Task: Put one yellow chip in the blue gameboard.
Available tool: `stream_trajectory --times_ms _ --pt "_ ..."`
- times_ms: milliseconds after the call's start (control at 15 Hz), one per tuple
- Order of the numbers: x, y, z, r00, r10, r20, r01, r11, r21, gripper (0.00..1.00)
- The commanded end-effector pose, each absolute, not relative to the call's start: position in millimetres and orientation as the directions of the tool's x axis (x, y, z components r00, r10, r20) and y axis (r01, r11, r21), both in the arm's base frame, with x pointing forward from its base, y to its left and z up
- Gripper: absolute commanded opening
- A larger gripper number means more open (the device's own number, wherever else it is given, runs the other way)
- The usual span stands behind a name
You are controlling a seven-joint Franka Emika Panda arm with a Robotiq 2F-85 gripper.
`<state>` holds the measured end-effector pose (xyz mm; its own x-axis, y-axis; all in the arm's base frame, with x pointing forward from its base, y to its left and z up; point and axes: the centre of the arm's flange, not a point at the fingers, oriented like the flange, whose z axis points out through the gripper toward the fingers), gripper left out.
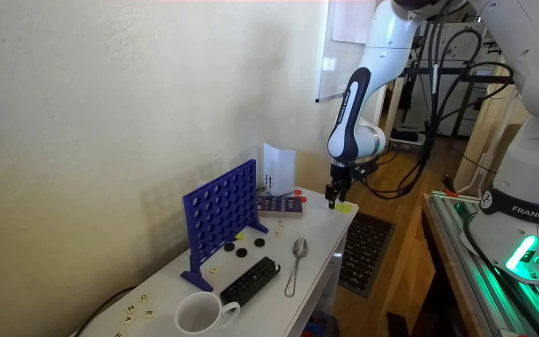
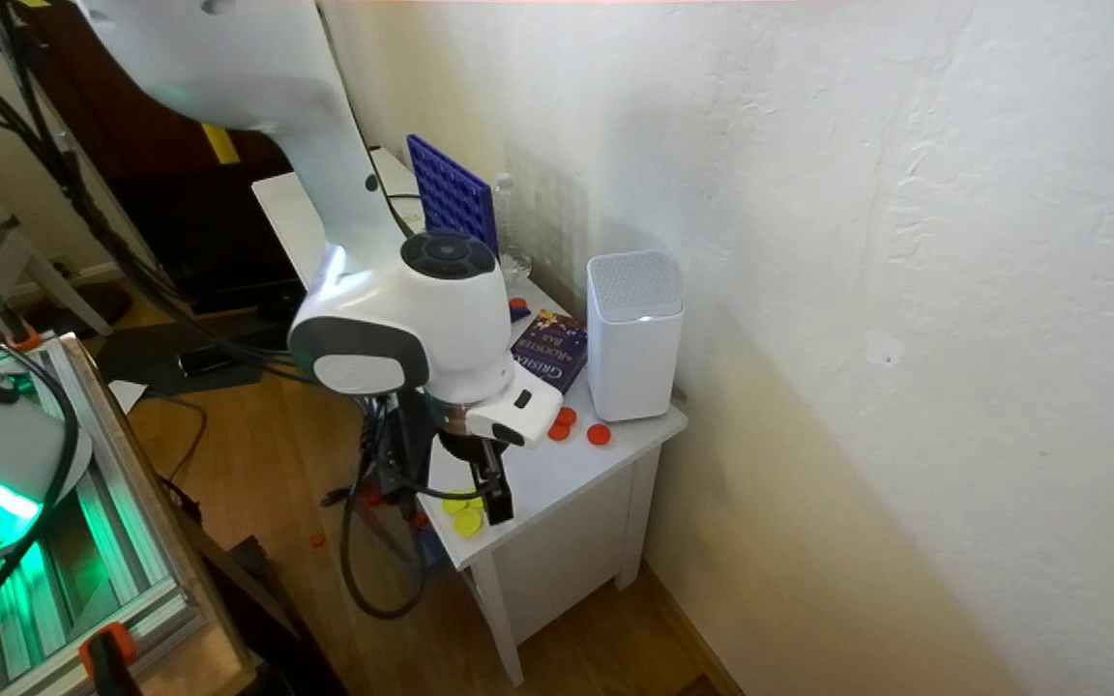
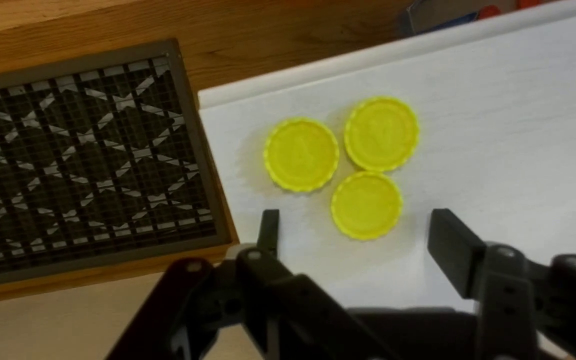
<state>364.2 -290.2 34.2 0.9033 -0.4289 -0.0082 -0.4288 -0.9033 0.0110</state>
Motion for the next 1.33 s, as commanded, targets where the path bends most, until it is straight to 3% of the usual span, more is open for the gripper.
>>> stream_trajectory --times_ms 0,267,533,667,867,1000,1267 --pt "366.8 -290.8 26.0 0.907 -0.420 -0.002 -0.420 -0.907 0.035 0.74" --pt "367.4 -288.0 24.7 0.912 -0.411 -0.012 -0.410 -0.911 0.045 0.70" --pt "372.5 -281.6 26.8 0.919 -0.394 -0.019 -0.392 -0.918 0.057 0.50" --pt "370.5 -276.5 26.6 0.918 -0.395 -0.043 -0.392 -0.918 0.057 0.49" --pt "367.2 -274.0 29.1 0.906 -0.416 -0.085 -0.411 -0.909 0.069 0.34" --pt "368.5 -271.4 30.6 0.902 -0.421 -0.098 -0.415 -0.907 0.071 0.14" --pt "373.2 -250.1 60.3 0.918 -0.391 -0.060 -0.387 -0.920 0.066 0.09"
